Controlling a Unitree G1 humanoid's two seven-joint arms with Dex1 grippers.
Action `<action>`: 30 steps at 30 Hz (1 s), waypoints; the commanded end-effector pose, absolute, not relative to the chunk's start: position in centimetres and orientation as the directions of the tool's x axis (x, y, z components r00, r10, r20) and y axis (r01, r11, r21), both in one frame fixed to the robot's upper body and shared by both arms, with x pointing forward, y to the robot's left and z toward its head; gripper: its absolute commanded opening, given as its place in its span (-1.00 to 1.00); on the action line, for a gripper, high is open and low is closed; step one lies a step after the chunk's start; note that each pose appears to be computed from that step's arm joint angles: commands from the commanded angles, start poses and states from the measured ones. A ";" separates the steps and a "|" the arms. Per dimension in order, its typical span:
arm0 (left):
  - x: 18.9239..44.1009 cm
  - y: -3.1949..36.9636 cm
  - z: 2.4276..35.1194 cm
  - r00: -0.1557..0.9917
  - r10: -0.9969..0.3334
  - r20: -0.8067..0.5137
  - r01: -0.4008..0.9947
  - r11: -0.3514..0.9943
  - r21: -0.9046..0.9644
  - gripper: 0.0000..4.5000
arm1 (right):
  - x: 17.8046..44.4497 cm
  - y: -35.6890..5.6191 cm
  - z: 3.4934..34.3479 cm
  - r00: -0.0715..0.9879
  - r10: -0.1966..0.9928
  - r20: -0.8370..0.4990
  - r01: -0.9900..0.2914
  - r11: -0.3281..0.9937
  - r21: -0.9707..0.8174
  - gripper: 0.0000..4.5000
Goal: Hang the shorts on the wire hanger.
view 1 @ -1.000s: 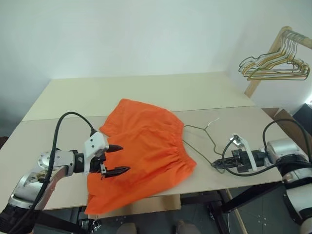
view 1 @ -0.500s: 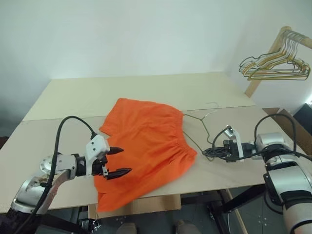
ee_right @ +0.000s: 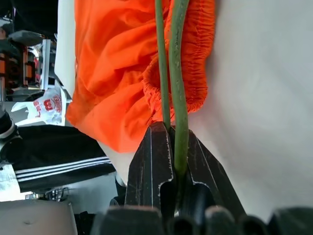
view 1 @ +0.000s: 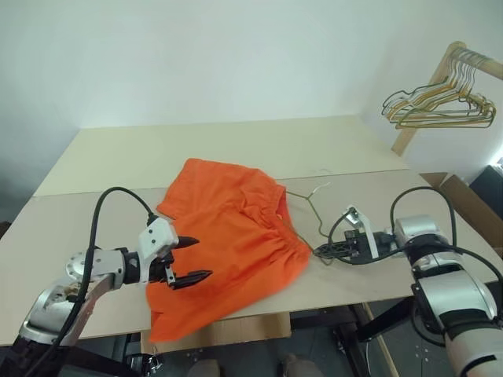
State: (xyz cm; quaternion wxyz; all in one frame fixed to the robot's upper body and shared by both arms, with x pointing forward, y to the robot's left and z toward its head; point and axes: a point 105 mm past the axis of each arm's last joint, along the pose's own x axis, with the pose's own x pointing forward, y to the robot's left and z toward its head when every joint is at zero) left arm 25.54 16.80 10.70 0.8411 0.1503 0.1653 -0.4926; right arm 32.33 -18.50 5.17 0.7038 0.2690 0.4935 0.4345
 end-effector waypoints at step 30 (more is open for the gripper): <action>36.5 18.6 27.8 0.374 -0.866 -0.333 0.845 0.171 0.506 0.99 | 35.8 -12.1 13.0 0.394 0.853 -0.344 -0.918 0.383 -0.102 -1.00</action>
